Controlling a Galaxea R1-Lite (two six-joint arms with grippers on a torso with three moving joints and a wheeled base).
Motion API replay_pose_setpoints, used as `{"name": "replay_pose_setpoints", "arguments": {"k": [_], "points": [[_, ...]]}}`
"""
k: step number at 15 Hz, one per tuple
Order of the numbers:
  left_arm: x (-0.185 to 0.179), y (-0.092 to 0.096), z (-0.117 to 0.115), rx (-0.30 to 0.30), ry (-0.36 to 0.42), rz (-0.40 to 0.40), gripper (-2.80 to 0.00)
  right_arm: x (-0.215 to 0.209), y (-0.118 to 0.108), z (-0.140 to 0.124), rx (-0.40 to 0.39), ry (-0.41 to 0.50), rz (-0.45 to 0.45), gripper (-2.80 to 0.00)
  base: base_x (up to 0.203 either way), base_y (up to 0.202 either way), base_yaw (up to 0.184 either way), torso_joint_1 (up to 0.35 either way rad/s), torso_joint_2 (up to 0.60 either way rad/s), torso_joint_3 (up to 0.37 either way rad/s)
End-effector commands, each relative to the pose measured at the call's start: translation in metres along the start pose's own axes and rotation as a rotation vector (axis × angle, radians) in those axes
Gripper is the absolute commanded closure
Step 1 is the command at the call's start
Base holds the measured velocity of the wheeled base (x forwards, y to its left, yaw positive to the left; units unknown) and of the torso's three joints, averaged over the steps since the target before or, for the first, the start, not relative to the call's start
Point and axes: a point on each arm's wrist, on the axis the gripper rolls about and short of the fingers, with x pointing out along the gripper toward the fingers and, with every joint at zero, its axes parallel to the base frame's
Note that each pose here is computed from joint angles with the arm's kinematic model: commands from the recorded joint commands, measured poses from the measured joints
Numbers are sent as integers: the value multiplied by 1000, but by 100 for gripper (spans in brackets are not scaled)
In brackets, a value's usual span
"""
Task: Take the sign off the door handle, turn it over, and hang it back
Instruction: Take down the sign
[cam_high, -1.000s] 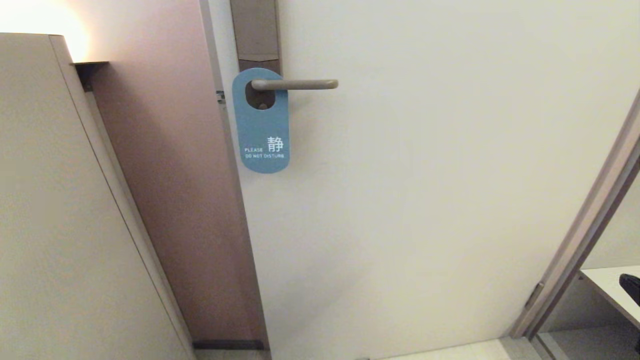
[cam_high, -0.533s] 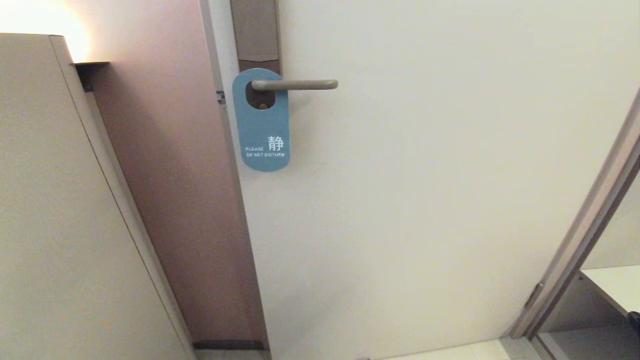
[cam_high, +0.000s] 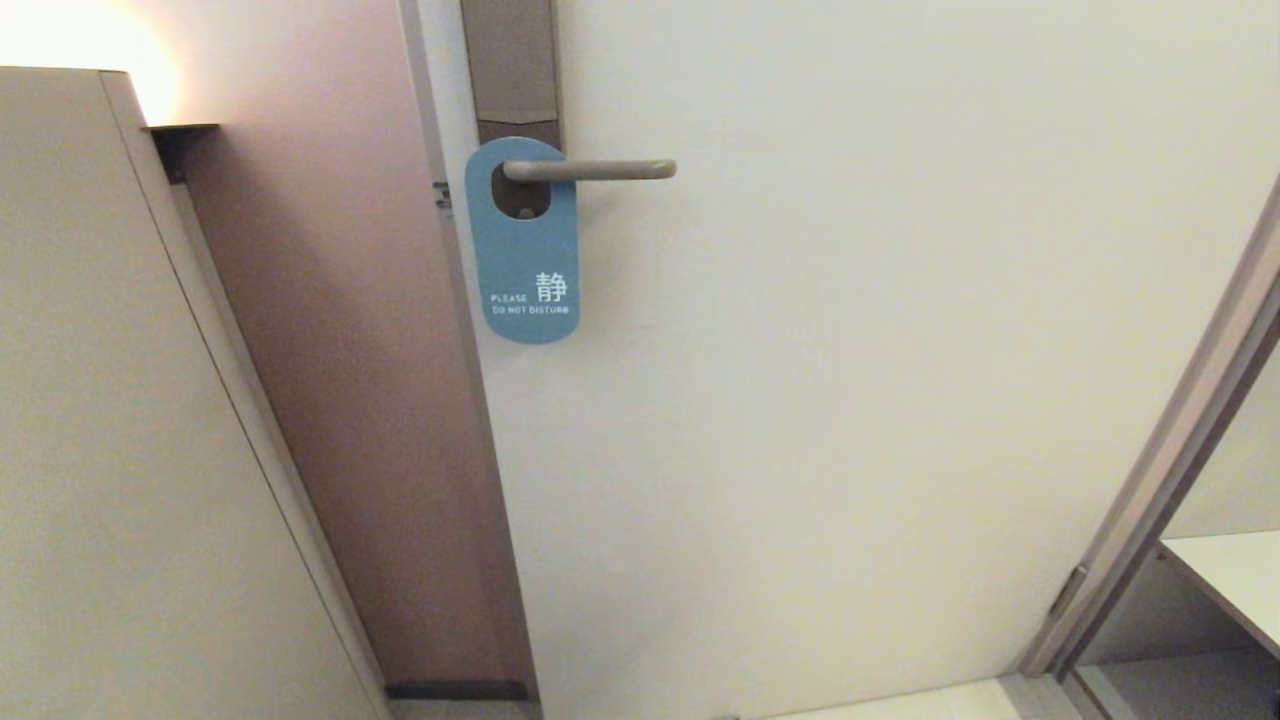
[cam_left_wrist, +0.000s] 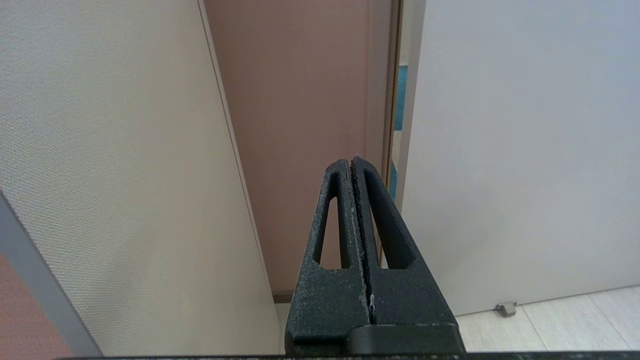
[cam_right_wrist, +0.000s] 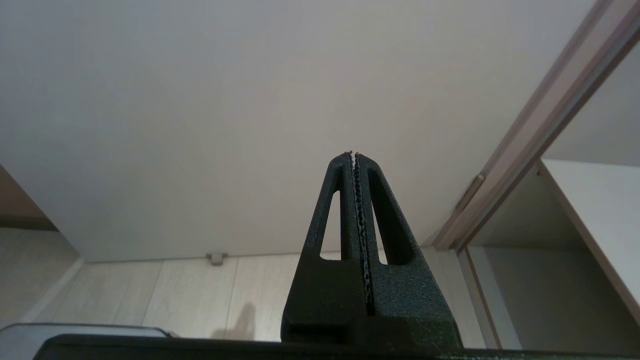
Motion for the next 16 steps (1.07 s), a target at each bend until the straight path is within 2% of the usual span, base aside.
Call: {"name": "replay_pose_setpoints", "arguments": {"k": [1, 6, 12, 16], "points": [[0, 0, 0, 0, 3, 1, 0, -8, 0, -4, 0, -44, -7, 0, 0, 0, 0, 0, 0, 0], [0, 0, 0, 0, 1, 0, 0, -21, 2, -23, -4, -65, 35, 0, 0, 0, 0, 0, 0, 0], [0, 0, 0, 0, 3, 1, 0, -33, 2, -30, 18, -207, 33, 0, 0, 0, 0, 0, 0, 0], [0, 0, 0, 0, 1, 0, 0, -33, 2, -31, 22, -206, 31, 0, 0, 0, 0, 0, 0, 0]]}}
